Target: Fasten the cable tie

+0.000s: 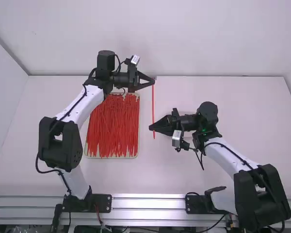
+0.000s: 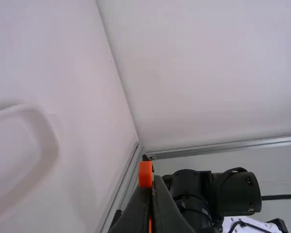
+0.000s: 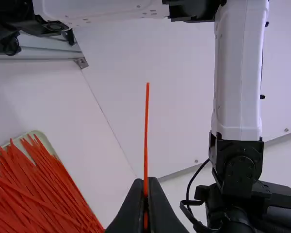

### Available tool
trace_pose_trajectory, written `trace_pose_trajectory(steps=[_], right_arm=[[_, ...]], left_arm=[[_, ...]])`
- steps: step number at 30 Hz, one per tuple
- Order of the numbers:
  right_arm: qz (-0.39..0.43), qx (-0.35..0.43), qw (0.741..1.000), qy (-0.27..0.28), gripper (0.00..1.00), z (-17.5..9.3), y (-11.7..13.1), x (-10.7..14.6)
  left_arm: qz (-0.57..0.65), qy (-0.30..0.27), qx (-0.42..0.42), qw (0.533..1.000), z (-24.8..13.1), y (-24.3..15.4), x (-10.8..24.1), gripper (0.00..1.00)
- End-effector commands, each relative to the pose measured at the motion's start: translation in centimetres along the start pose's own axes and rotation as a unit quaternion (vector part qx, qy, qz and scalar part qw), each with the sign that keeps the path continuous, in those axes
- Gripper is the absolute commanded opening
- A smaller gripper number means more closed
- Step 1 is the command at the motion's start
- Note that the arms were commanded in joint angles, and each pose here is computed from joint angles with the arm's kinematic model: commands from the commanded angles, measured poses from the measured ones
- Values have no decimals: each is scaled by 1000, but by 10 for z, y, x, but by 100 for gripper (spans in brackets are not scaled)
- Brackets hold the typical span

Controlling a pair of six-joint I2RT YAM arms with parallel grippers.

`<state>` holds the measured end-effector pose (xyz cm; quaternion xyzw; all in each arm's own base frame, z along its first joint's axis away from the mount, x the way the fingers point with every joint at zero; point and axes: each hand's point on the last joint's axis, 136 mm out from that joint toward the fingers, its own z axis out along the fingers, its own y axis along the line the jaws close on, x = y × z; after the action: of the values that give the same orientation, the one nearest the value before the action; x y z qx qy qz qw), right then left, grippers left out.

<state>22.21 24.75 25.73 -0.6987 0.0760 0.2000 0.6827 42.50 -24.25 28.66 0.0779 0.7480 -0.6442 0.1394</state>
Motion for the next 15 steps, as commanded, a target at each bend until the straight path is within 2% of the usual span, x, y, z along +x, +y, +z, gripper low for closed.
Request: trace_pose_trajectory(steps=[1,15], right_arm=[[9,-2,1000,-3,0,0,3,-1],[9,-1,1000,-1,0,0,2,0]], left_arm=[[21,7,10,1000,1,-11,0,2],[19,17,17,1000,1,-13,3,2]])
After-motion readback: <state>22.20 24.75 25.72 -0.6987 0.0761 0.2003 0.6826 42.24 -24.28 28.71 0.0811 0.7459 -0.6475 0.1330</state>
